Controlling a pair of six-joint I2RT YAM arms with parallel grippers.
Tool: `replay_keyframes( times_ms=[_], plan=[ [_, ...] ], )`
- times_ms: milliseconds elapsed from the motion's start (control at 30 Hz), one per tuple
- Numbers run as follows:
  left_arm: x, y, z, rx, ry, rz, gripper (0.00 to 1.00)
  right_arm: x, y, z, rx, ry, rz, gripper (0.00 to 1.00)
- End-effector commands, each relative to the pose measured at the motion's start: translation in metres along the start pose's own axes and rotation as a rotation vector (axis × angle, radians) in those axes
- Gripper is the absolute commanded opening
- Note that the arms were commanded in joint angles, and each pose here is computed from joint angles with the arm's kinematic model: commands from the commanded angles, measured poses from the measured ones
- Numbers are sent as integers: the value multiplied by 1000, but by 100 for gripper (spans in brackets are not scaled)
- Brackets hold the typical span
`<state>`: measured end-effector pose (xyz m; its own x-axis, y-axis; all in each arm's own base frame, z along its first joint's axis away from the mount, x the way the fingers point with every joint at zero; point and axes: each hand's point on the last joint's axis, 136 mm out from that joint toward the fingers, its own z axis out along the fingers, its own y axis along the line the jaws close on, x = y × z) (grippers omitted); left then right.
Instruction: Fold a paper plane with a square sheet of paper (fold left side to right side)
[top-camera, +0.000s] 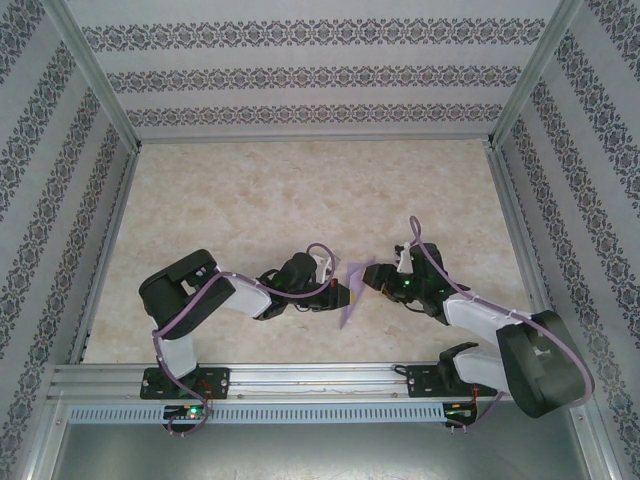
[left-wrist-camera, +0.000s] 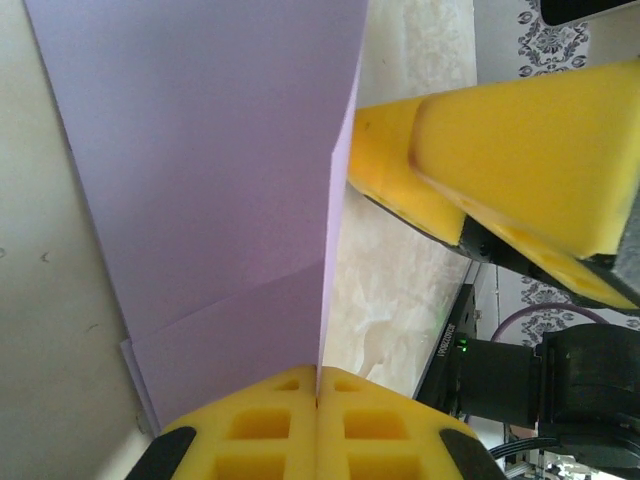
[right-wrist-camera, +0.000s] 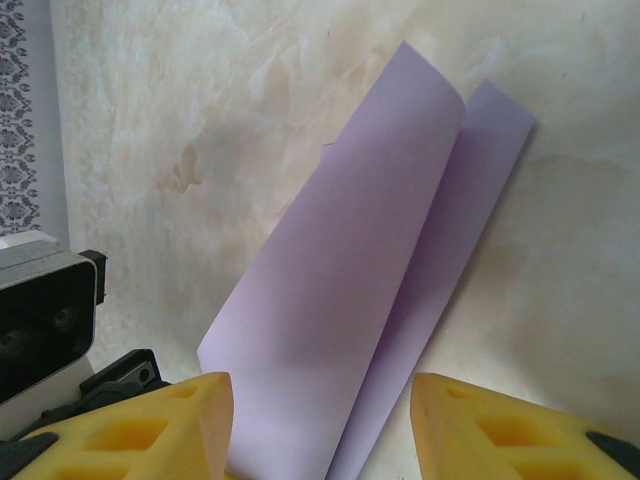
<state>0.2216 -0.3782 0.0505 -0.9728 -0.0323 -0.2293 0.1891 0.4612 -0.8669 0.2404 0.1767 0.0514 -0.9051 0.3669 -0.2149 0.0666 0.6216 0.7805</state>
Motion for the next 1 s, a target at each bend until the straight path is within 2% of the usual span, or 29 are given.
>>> replay_keyframes(
  times_ms=[0, 967],
  plan=[
    [-6, -7, -1, 56, -22, -9, 0, -7, 6, 4, -18, -27, -12, 49],
    [-8, -8, 3, 66, -17, -22, 0, -11, 9, 18, -21, -9, -30, 48]
  ],
)
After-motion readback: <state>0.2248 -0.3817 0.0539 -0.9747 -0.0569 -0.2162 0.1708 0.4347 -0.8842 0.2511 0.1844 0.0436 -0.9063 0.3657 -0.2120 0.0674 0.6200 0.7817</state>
